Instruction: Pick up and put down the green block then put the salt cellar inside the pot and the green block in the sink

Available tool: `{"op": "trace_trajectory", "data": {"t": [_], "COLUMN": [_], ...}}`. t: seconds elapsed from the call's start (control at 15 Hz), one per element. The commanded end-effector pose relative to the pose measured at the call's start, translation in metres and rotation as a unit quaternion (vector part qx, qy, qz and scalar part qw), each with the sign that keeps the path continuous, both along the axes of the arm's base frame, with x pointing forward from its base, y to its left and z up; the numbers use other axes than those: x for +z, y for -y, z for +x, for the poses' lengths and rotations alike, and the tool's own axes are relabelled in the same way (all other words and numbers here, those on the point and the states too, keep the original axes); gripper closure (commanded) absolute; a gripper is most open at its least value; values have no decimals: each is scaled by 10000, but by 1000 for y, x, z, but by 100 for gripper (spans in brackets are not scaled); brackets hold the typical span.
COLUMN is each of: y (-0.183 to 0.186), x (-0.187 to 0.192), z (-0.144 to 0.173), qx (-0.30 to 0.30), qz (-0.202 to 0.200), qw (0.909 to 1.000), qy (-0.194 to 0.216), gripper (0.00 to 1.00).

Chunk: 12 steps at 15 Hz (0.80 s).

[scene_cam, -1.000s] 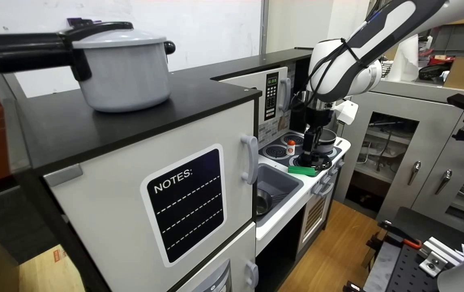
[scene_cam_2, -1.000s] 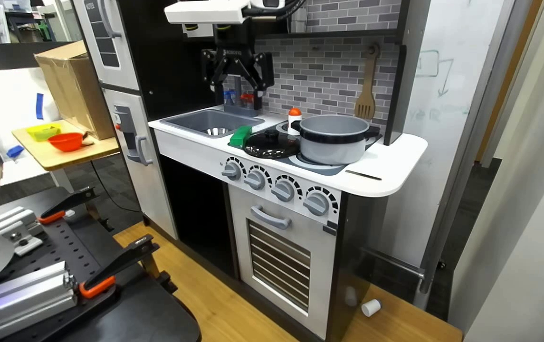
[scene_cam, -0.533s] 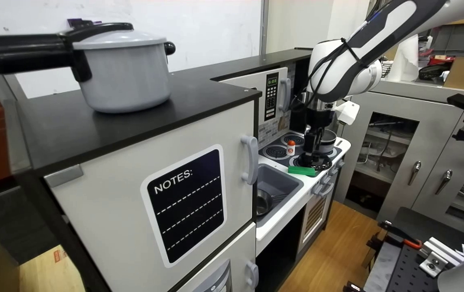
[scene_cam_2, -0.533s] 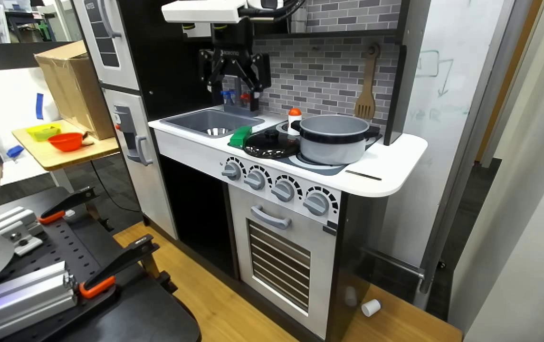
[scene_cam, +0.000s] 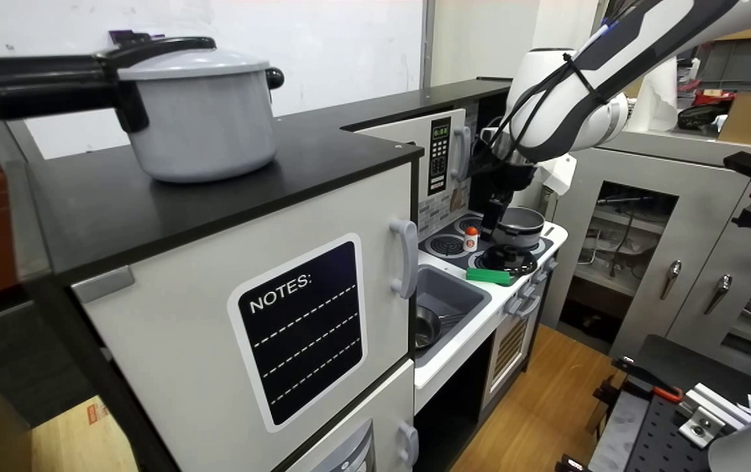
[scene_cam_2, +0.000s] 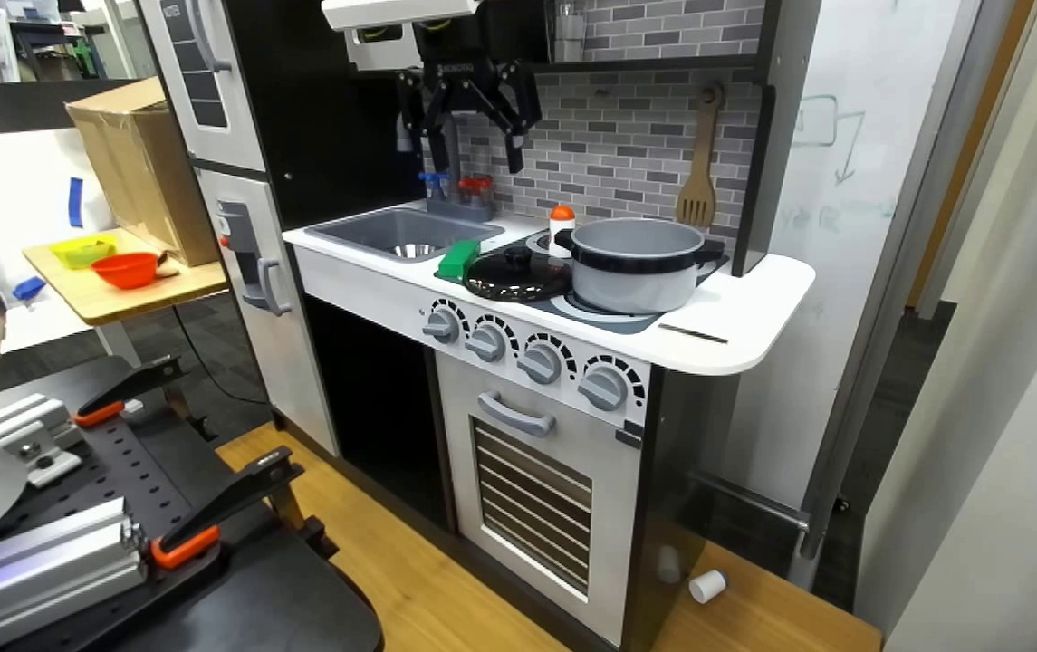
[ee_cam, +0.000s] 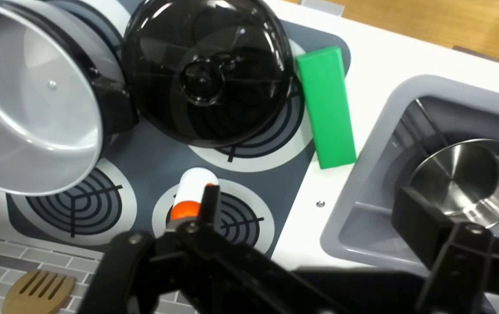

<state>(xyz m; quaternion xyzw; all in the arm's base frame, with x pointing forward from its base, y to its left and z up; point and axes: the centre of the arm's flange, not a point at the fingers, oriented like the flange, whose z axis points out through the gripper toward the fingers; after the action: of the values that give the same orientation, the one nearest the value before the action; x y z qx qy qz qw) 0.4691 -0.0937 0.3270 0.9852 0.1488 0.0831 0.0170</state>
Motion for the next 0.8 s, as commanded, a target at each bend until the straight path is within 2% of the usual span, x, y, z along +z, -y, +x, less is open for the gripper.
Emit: {"op": "trace_trajectory", "data": {"t": [0.0,0.13,0.73], "y": [11,6,9], "x": [-17,-11,-18], "z": [10,6,13], "qx": [94,11,-48], "qz": [-134,-96,-78], "qw": [9991,9996,9994], "qy": [390,266,342], "gripper": [0,0,0]}}
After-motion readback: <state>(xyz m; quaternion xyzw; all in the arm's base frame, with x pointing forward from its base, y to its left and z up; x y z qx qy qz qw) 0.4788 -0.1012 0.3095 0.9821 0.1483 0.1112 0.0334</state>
